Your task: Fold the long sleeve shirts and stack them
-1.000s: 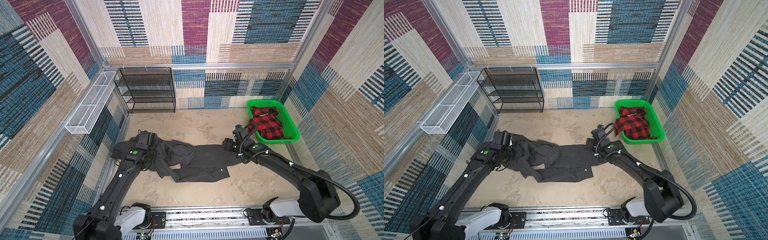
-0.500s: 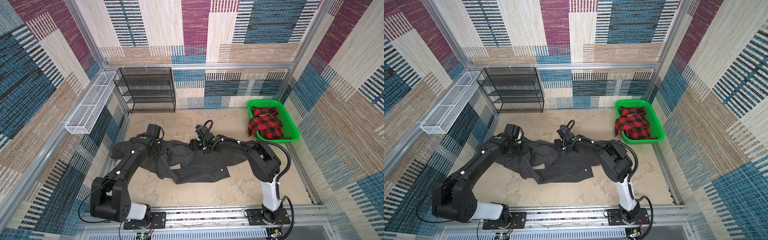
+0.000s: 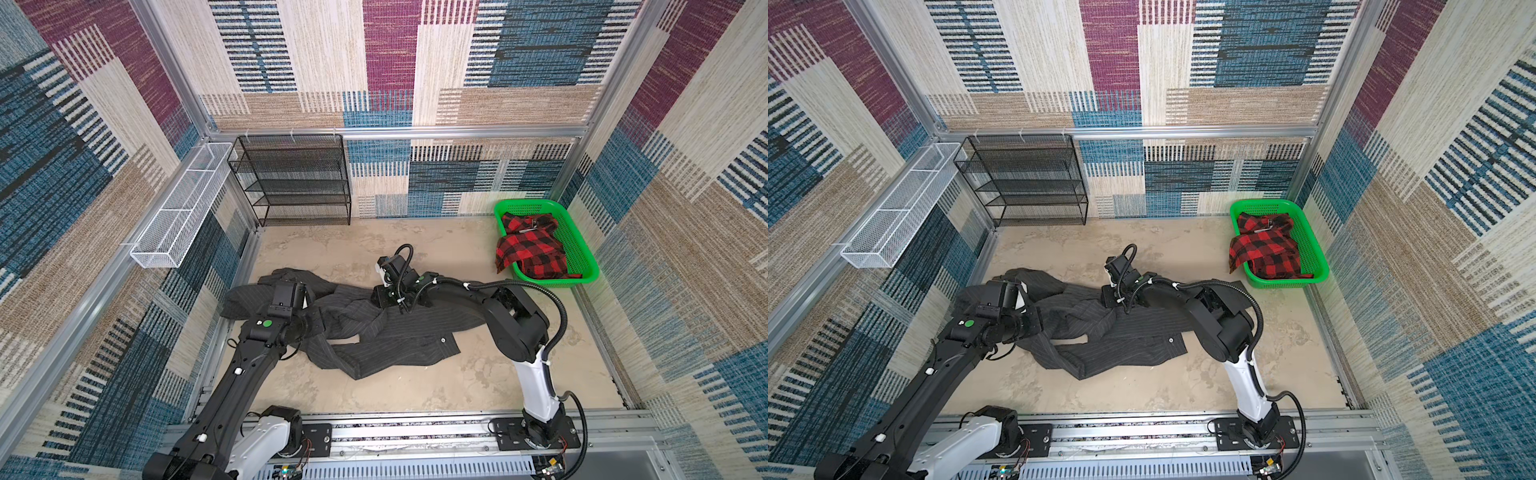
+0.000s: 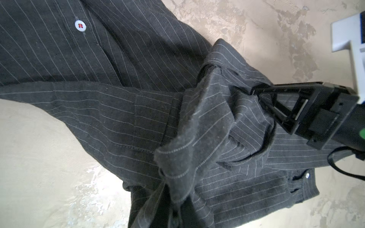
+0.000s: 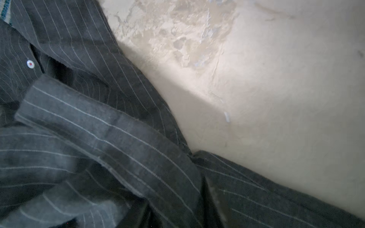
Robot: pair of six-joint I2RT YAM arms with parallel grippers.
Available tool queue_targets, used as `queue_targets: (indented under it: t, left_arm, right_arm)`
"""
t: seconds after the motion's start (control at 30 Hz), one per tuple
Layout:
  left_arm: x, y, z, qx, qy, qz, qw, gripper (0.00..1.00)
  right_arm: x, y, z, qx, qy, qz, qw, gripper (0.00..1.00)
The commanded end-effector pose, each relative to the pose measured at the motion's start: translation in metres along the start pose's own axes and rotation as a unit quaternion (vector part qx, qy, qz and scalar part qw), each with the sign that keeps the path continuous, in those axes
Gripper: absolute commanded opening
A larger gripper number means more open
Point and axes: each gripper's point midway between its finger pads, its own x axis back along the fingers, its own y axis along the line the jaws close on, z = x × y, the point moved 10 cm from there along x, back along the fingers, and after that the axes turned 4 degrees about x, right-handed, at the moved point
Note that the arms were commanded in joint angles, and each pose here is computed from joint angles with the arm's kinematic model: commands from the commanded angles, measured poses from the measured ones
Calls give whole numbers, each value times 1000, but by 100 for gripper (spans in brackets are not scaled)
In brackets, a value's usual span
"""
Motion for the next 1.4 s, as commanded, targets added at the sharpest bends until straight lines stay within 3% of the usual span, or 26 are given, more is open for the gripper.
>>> queue_targets:
  t: [0.0, 0.13, 0.5, 0.73, 1.13, 1.27, 1.37]
  left_arm:
    - [1, -1, -2, 14, -16, 11, 1000, 0]
    - [8, -2, -5, 14, -38, 17, 999, 0]
    - [26, -13, -23, 16, -96, 45, 994, 0]
    - [40, -12, -34, 15, -132, 14, 991, 0]
    - [67, -38, -73, -26, -162, 44, 986, 0]
    - [91, -57, -94, -61, -177, 84, 979, 0]
    - [105, -75, -104, -82, -170, 152, 970, 0]
  right_arm:
    - [15, 8, -19, 22, -42, -2, 999, 20]
    - [43, 12, -44, 44, -92, 16, 995, 11]
    - [117, 0, -101, 85, -203, 64, 973, 7]
    - [160, -16, -110, 91, -238, 91, 963, 7]
    - [200, -13, -107, 122, -266, 93, 952, 8]
    - [237, -4, -112, 136, -307, 107, 936, 9]
    - [273, 3, -114, 144, -346, 123, 919, 9]
